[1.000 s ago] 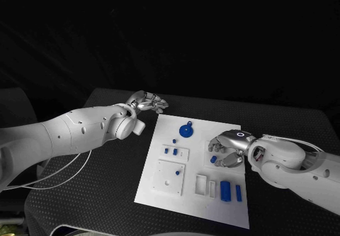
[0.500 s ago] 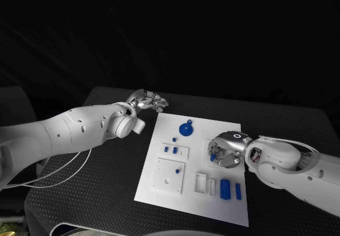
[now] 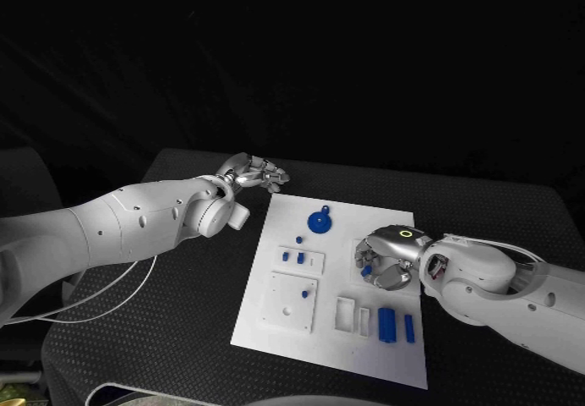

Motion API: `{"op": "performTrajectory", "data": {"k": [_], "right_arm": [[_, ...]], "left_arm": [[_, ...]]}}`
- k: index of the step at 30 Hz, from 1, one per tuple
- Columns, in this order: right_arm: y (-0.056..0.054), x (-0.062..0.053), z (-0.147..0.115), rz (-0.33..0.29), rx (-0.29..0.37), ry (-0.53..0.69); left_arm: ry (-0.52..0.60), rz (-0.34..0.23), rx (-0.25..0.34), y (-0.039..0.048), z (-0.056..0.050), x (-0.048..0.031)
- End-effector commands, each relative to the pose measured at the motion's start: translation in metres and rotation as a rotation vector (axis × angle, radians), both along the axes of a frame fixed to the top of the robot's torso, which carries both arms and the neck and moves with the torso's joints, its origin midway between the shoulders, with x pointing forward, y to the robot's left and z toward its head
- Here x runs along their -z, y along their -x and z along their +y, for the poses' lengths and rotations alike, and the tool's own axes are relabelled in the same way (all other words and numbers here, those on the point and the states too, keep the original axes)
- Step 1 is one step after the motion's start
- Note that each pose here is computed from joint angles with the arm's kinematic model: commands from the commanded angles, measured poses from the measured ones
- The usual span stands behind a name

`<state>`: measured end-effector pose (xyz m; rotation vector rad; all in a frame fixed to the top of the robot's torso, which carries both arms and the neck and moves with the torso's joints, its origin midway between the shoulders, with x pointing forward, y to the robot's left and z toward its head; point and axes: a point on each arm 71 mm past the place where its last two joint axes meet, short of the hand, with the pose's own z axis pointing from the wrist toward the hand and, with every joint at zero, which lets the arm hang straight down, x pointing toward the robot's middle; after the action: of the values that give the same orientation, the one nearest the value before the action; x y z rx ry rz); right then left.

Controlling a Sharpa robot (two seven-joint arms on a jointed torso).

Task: Assemble the parts on the task board

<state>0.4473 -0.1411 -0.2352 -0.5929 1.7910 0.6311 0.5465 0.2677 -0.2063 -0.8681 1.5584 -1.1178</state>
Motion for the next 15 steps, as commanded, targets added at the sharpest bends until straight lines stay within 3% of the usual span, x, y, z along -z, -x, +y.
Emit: {"op": "performTrajectory", "data": {"k": [1, 15], "right_arm": [[0.0006, -0.0015, 0.0015, -0.012, -0.002, -0.024], [0.0003, -0.001, -0.0003, -0.038, 0.002, 0.006]], "left_arm": [[0.01, 0.0, 0.013, 0.0001, -0.0021, -0.0007], [0.01, 0.004, 0.013, 0.0002, -0.0014, -0.0004]]}}
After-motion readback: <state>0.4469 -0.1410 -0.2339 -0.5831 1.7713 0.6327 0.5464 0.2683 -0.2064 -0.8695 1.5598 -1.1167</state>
